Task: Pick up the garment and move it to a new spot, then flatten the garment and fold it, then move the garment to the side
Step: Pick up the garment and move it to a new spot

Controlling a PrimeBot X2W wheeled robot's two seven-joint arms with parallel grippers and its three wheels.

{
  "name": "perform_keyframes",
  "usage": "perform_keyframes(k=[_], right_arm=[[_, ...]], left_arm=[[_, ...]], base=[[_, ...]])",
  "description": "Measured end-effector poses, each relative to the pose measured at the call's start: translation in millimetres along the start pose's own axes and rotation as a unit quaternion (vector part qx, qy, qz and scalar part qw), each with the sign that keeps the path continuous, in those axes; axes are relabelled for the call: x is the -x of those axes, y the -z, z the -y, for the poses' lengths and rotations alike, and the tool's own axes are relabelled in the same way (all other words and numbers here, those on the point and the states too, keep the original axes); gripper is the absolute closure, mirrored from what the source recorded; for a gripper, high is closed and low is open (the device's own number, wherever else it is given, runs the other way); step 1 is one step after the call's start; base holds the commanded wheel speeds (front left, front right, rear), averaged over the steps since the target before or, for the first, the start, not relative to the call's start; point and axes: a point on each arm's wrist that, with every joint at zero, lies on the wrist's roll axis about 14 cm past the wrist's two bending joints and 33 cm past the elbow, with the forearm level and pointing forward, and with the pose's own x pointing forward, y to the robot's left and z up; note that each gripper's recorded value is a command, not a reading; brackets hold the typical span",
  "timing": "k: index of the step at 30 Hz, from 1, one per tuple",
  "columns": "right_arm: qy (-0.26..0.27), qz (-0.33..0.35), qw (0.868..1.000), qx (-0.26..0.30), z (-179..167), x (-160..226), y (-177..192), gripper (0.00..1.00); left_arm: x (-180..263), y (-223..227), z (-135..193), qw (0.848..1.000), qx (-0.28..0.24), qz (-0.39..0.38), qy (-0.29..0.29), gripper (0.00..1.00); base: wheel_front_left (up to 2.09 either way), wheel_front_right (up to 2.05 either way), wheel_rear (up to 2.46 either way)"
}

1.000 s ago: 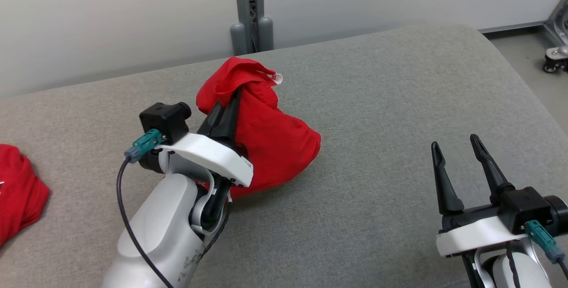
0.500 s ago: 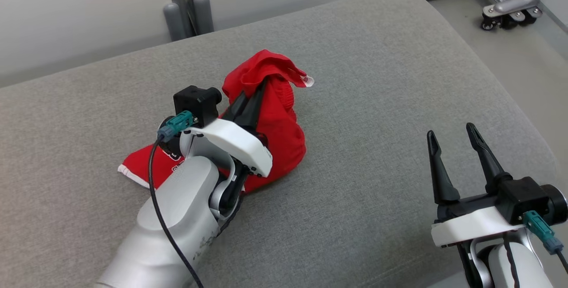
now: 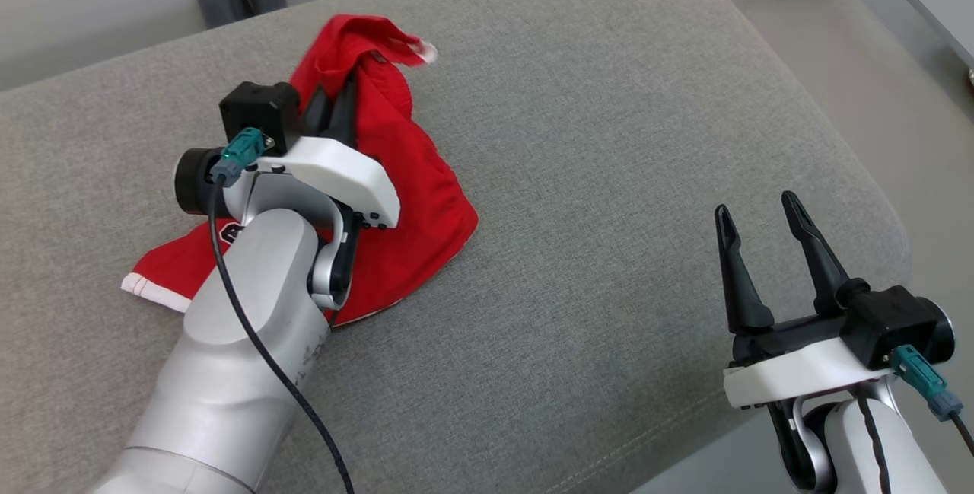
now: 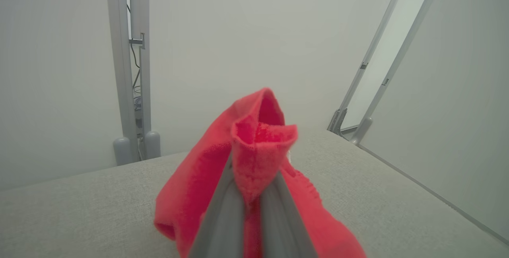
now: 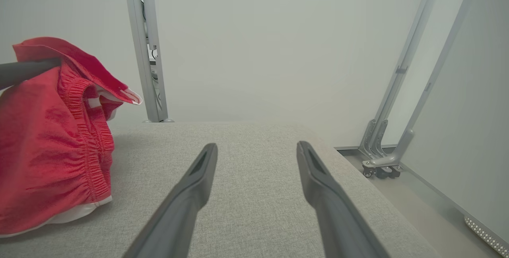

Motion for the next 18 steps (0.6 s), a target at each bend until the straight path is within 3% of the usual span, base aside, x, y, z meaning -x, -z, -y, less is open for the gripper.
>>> perform_keyframes(k=[8, 9, 10, 18], right_arm=[[0.0, -0.009, 1.0, -0.001, -0.6, -2.5, 4.8, 0.0], [-0.001, -0.01, 1.0, -0.001, -1.3, -2.5, 5.3, 0.0], [-0.001, -0.01, 1.0, -0.002, -1.8, -2.4, 5.7, 0.0], [-0.009, -0.005, 1.0, -0.006, -7.0, -8.0, 3.7, 0.0]], left_arm=[[-6.4, 8.6, -21.5, 0.999, -0.014, 0.0, -0.032, 1.0], [-4.3, 18.1, -26.0, 0.999, -0.014, -0.015, -0.038, 0.06], [-0.2, 31.7, -30.9, 0.998, -0.015, -0.035, -0.045, 0.0], [9.4, 47.9, -36.6, 0.997, -0.017, -0.068, -0.043, 0.0]], base=[[0.0, 0.0, 0.0], [0.0, 0.0, 0.0], [0.0, 0.0, 0.0], [0.0, 0.0, 0.0]])
